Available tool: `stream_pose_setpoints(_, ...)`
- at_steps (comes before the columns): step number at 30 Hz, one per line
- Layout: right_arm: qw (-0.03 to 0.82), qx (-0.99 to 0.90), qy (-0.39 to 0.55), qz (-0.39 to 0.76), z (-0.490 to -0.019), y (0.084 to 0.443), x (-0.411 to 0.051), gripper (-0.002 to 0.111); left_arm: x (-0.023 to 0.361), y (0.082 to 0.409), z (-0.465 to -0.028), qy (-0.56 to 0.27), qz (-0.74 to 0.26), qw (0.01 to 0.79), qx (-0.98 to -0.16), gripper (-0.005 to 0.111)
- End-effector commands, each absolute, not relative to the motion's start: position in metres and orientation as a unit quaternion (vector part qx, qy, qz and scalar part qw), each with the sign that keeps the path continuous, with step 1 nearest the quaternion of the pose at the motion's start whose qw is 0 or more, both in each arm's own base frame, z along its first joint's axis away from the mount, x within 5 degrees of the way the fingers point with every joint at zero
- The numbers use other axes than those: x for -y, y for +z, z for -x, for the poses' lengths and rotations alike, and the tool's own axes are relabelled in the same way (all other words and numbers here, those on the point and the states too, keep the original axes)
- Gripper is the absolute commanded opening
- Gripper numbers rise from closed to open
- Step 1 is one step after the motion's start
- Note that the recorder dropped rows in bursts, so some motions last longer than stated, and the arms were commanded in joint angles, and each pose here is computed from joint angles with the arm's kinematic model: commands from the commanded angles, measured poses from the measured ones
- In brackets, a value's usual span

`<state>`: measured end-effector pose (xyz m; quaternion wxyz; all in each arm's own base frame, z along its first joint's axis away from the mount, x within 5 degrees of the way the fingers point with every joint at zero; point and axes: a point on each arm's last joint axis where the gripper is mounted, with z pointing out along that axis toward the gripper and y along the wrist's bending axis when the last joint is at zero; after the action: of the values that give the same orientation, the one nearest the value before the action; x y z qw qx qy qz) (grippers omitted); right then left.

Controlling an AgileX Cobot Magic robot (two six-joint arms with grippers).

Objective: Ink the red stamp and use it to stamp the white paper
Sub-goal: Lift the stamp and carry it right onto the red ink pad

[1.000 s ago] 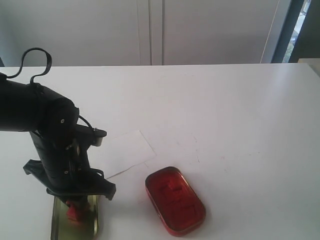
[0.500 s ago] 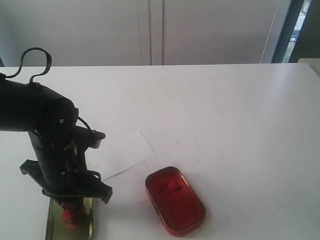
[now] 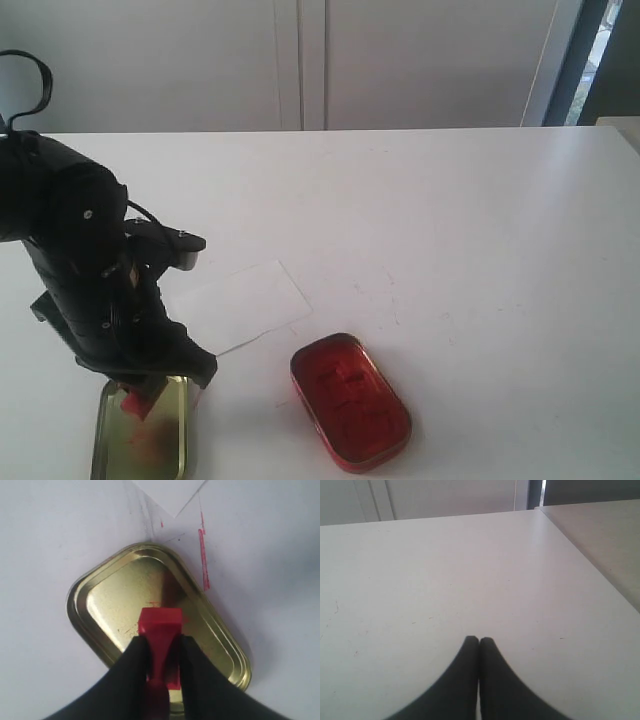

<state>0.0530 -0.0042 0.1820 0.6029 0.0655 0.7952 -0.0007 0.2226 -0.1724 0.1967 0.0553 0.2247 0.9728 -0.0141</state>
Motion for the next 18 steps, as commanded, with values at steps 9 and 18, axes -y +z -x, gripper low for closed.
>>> stream_pose_setpoints(9, 0.608, -0.791, -0.004, -0.062, -0.053, 0.182, 0.004, 0.0, 0.191, 0.236, -0.223, -0.019, -0.314, 0.063, -0.947, 0.0)
stream_pose_setpoints(18, 0.608, -0.791, -0.004, -0.062, -0.053, 0.182, 0.004, 0.0, 0.226, 0.25, -0.222, -0.056, -0.365, 0.085, -0.925, 0.0)
